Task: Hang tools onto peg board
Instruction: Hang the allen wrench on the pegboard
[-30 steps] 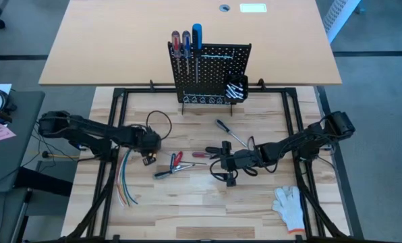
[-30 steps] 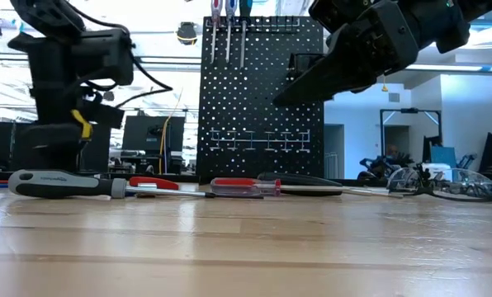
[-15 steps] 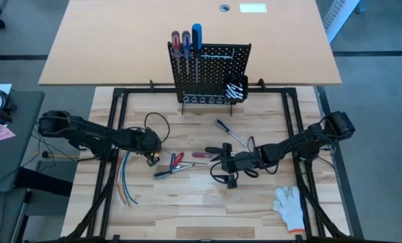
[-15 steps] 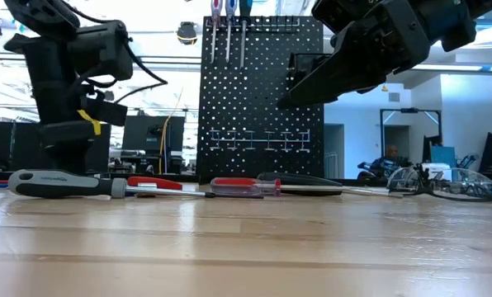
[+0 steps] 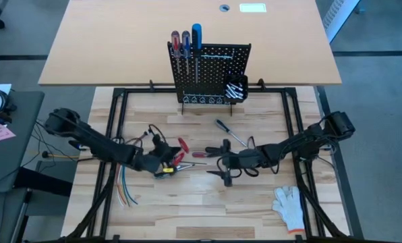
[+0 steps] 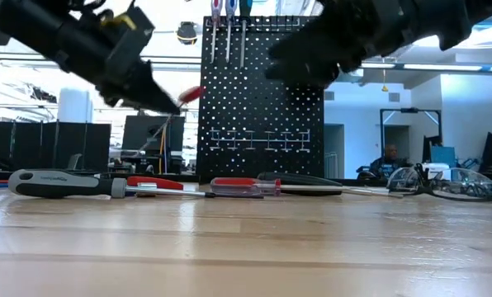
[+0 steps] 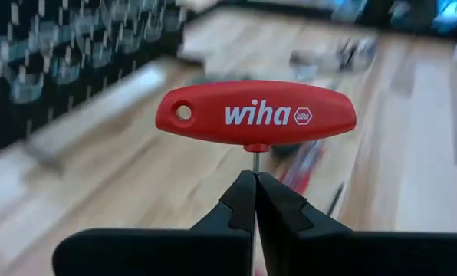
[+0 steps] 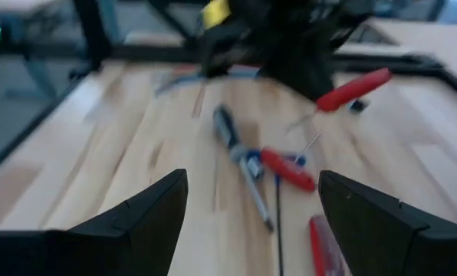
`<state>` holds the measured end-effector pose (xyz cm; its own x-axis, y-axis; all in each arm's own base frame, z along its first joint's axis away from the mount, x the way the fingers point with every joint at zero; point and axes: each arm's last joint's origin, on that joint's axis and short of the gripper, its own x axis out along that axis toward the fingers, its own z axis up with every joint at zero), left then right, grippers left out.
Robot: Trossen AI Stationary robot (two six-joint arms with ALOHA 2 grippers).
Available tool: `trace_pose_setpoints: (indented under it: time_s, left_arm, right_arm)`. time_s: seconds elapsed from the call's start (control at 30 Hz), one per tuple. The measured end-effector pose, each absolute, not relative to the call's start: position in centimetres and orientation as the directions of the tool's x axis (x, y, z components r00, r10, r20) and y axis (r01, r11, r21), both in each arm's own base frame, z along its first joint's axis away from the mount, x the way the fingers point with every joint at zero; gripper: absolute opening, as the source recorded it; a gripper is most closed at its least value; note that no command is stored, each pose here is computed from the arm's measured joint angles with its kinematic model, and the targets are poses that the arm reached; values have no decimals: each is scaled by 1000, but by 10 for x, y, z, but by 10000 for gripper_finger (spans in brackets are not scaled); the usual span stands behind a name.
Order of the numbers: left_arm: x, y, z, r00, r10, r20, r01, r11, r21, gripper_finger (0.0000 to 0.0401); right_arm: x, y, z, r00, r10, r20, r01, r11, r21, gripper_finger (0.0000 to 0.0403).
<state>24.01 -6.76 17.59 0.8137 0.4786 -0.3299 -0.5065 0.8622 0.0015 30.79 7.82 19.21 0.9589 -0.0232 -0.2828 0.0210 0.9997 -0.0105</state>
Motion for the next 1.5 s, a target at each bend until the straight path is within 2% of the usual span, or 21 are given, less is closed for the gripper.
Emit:
trace_pose_setpoints:
  time_s: [0.17,0.37,0.63,0.73,0.93,1.1,1.43,1.5]
  left_arm:
    - [256,-78,168,827,524,-203,-528,848,42,0]
    - [269,-89,157,816,567,-113,-562,824,76,0]
    - [290,-112,160,796,599,-83,-573,791,215,0]
    - [294,-119,163,782,619,-71,-584,768,263,0]
    - [296,-124,166,782,620,-69,-580,763,285,0]
    - [296,-124,165,780,620,-77,-577,762,294,0]
    - [295,-125,165,782,618,-76,-576,764,291,0]
    - [295,-125,165,782,618,-77,-575,764,292,1]
  right_arm:
    - [310,76,200,973,-118,-197,130,990,49,301]
    - [314,77,200,982,-126,-143,136,989,63,301]
    - [332,80,167,976,-208,-70,214,973,90,301]
    - [336,79,164,960,-276,-46,279,955,103,301]
    - [341,80,167,961,-276,-31,278,956,99,294]
    - [345,82,173,963,-270,-14,270,961,65,250]
    - [349,78,168,956,-281,-88,283,959,14,67]
    - [349,78,168,956,-280,-88,280,960,-12,47]
